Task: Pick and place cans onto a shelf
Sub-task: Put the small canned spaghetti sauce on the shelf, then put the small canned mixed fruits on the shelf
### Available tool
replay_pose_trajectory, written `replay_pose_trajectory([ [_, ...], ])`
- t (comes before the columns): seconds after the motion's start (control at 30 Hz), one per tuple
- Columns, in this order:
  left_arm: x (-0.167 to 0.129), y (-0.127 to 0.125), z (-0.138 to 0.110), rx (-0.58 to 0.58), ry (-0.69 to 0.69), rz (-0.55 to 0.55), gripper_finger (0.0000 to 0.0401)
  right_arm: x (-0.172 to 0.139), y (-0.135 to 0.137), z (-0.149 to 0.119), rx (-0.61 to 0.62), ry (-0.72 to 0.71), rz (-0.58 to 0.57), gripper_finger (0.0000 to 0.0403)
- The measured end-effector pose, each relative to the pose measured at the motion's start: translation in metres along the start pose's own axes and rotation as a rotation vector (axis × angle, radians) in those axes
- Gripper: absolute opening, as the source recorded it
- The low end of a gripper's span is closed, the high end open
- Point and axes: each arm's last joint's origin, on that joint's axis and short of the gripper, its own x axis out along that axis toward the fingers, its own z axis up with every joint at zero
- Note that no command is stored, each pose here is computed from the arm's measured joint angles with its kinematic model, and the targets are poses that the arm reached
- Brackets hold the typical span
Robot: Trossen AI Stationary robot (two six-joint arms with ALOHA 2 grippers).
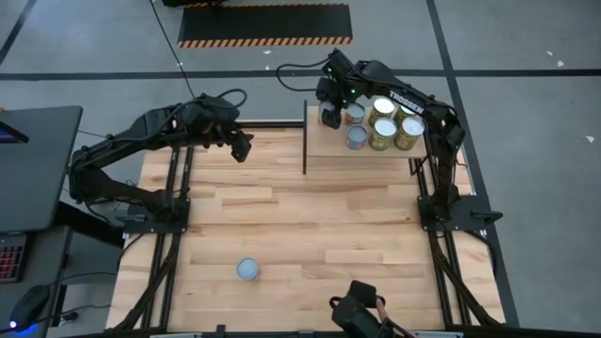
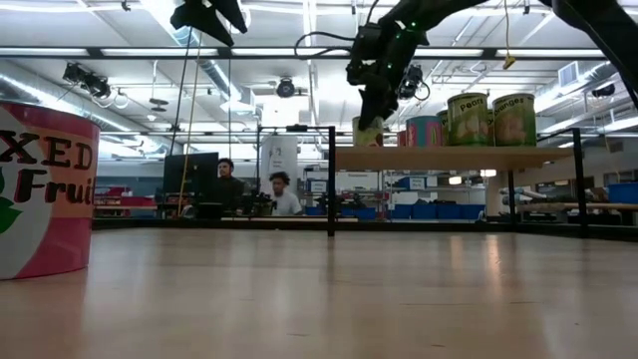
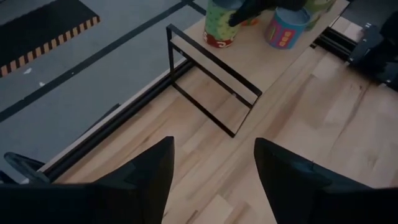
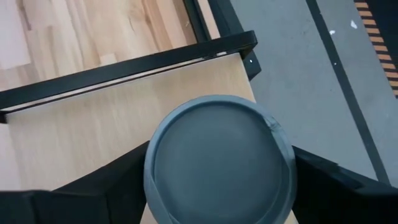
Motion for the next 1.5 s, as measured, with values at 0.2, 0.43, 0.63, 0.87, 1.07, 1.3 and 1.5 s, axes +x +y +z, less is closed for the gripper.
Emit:
replay_pose_trajectory([
  [0.2,-0.001,-0.003,-0.001,0.01,0.001,-0.012,0.0229,0.003,-0.001,0.002,0.003,-0.013,-0.019,0.034],
  [0.43,-0.003,-0.009,-0.003,0.036,0.004,-0.034,0.0229,-0.003,-0.002,0.006,0.004,-0.033,-0.04,0.0346],
  [0.63,-0.005,-0.016,-0.007,0.06,0.016,-0.057,0.0229,-0.016,-0.003,0.013,0.008,-0.078,-0.054,0.0346],
  [0.87,-0.016,-0.021,-0.017,0.101,0.058,-0.087,0.0229,-0.044,0.011,0.027,0.008,-0.146,-0.051,0.0346],
  [1.07,-0.031,-0.03,-0.033,0.175,0.14,-0.15,0.0229,-0.081,0.055,0.047,-0.02,-0.259,0.0,0.0335],
  [1.3,-0.053,-0.048,-0.067,0.303,0.359,-0.245,0.0229,-0.099,0.13,0.058,-0.067,-0.312,0.131,0.0325],
  [1.5,-0.08,-0.071,-0.095,0.356,0.442,-0.34,0.0229,-0.11,0.19,0.055,-0.118,-0.317,0.194,0.0322],
])
